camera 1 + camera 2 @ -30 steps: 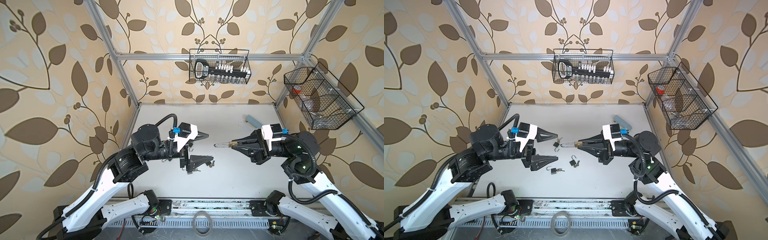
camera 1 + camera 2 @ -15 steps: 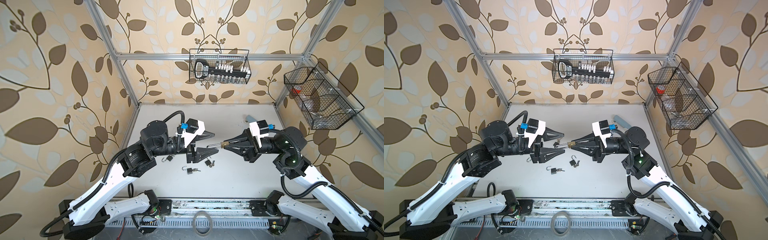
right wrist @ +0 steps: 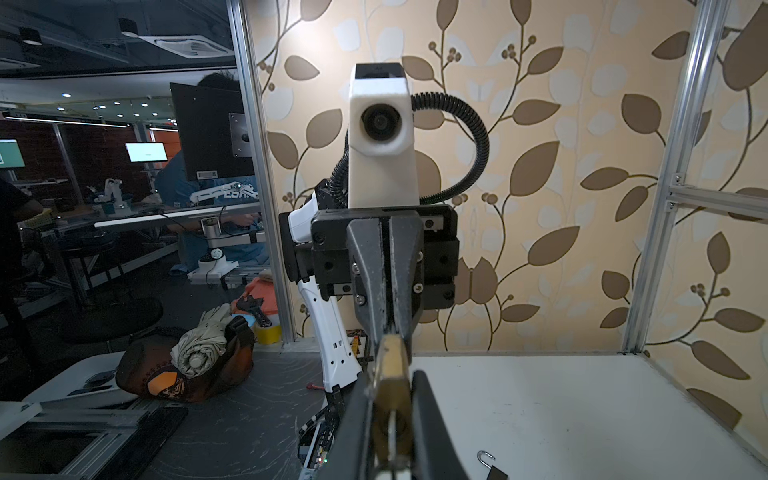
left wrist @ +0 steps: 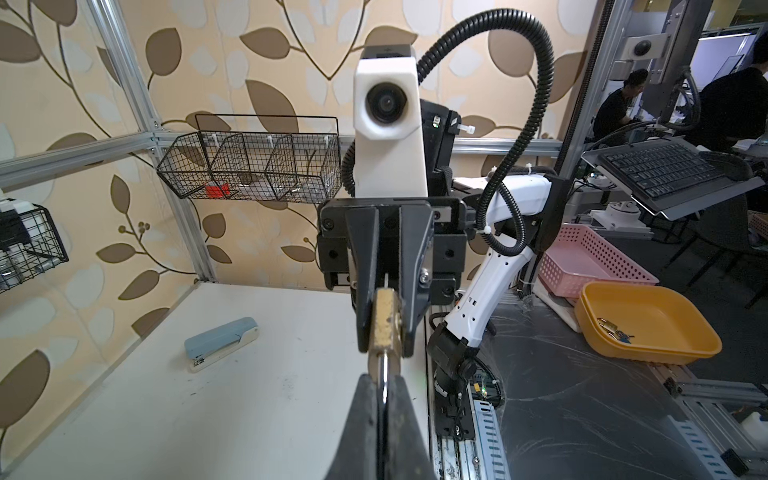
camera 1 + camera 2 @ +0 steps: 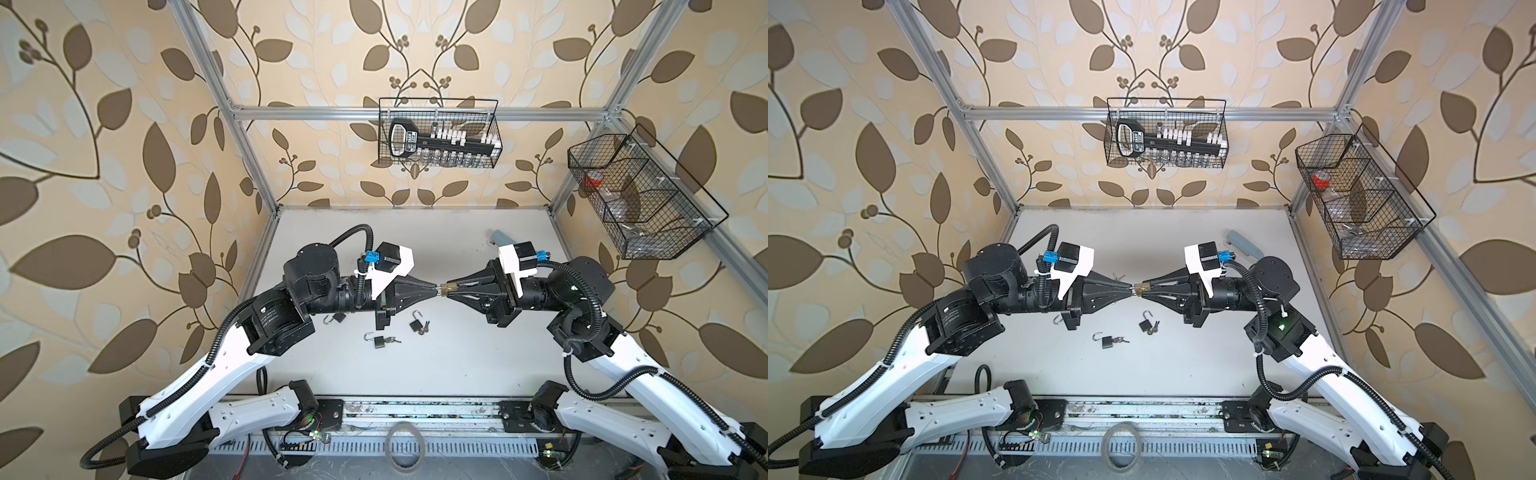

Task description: Lock with the key

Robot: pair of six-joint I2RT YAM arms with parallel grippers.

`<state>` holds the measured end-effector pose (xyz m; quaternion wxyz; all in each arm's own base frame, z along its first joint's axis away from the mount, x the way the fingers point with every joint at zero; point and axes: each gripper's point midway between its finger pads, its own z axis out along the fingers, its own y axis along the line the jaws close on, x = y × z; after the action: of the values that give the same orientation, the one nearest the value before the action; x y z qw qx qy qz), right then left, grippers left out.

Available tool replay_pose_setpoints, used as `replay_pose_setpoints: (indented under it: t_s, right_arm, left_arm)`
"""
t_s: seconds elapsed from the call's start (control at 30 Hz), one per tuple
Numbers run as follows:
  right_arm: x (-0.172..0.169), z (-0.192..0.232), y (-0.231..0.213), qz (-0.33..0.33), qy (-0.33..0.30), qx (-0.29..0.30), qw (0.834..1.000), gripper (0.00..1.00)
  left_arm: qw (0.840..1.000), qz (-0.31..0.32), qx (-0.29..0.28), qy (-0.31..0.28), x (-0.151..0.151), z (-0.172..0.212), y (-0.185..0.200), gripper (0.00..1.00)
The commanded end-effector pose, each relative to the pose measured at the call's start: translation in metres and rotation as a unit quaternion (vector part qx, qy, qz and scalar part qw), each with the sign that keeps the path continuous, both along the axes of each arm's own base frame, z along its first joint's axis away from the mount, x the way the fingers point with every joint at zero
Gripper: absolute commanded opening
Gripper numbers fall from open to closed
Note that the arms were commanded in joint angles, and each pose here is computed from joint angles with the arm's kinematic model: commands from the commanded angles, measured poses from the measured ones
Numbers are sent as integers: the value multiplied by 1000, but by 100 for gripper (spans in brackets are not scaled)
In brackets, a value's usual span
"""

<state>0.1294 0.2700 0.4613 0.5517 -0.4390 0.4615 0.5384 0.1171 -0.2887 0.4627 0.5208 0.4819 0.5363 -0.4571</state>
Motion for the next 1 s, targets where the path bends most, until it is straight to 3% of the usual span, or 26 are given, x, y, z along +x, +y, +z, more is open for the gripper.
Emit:
replay_pose_setpoints:
  t_s: [0.0, 0.17, 0.27, 0.37, 0.47, 0.63, 0.8, 0.97]
  right_arm:
    - [-11, 19, -13, -12, -35, 27, 999, 0]
    - [-9, 19, -11, -10, -31, 21, 999, 3]
    - [-9, 19, -13, -24, -44, 9, 999, 59]
    - [-8, 18, -17, -41, -55, -6, 998, 77]
    - [-7, 18, -21, -61, -61, -17, 996, 78]
    - [-3, 14, -19, -64, -50, -32, 996, 61]
    - [0, 15, -15, -56, -44, -33, 997, 54]
    - [0, 16, -12, -47, -43, -35, 997, 36]
  left_arm:
    - [999, 29, -17, -26, -2, 13, 18, 0]
    - [1000, 14, -15, -22, -6, 13, 16, 0]
    - [999, 11, -18, -24, -8, 15, 17, 0]
    - [999, 9, -19, -26, -10, 17, 19, 0]
    - [999, 9, -16, -27, -11, 16, 20, 0]
    - [999, 8, -16, -27, -12, 15, 20, 0]
    - [1000, 5, -14, -26, -11, 14, 19, 0]
    - [1000, 2, -12, -25, -11, 14, 16, 0]
